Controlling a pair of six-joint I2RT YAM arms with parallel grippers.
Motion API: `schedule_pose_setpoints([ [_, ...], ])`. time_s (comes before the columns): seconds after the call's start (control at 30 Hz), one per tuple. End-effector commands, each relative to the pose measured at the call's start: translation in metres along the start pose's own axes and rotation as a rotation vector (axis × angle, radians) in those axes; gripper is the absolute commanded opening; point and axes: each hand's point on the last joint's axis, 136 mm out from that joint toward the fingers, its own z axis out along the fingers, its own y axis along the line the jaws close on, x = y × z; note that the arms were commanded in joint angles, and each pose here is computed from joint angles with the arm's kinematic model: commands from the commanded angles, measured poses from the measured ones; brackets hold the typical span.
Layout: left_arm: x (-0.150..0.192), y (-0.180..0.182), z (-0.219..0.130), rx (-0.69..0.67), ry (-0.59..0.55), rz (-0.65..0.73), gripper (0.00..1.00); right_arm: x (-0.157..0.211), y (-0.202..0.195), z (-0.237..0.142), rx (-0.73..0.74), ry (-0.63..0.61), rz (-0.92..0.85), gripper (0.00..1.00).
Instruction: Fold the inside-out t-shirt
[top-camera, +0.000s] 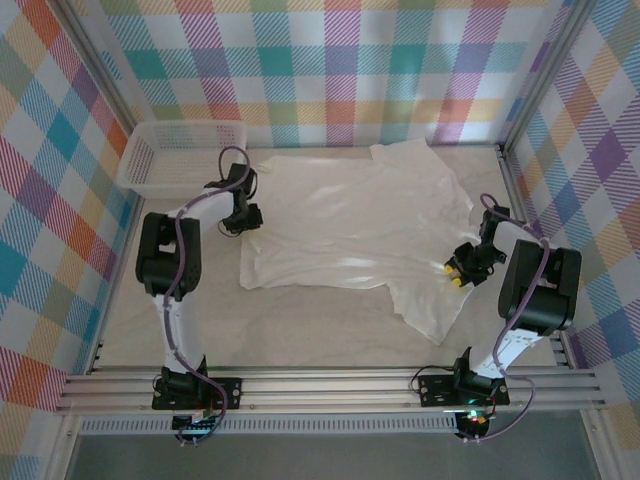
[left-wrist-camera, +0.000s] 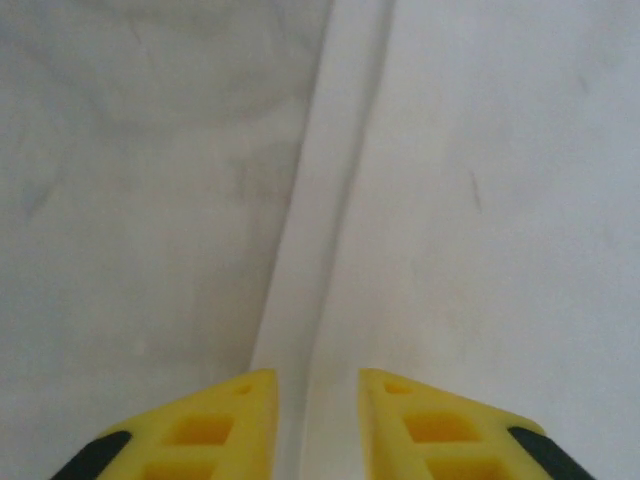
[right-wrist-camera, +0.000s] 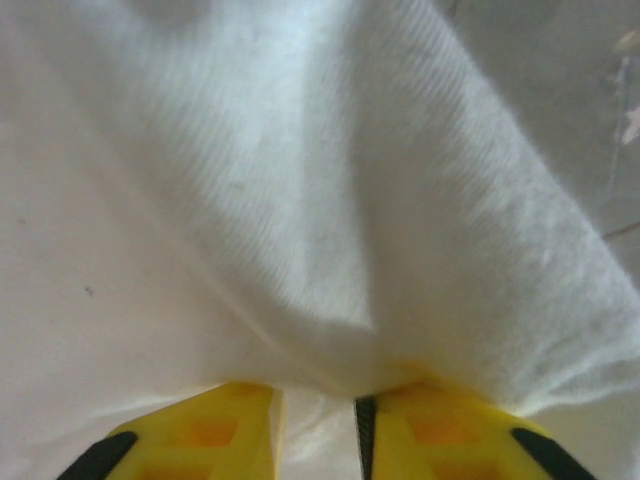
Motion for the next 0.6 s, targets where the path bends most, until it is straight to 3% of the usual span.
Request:
schedule_pose_setpoints([
  [0.0, -0.008, -0.035, -0.07, 0.196, -0.124, -0.057, 0.33, 0.001, 0.001, -0.023, -0.003, -0.102, -0.065, 0.33],
  [0.13, 0.039, -0.059, -0.09, 0.182, -0.069, 0.04, 0.31, 0.026, 0.037, -0.033, -0.062, -0.13, -0.206, 0.35],
  [0.33, 0.104, -0.059, -0.059, -0.003, 0.075, 0.141, 0.13, 0.048, 0.05, 0.006, -0.019, -0.059, -0.252, 0.29],
  [0.43, 0.116, -0.035, -0.043, -0.125, 0.115, 0.123, 0.09, 0.042, 0.036, 0.018, 0.074, -0.046, -0.249, 0.27],
  [0.57, 0.109, 0.002, -0.042, -0.217, 0.075, 0.043, 0.06, 0.034, 0.018, 0.023, 0.127, -0.06, -0.222, 0.27],
])
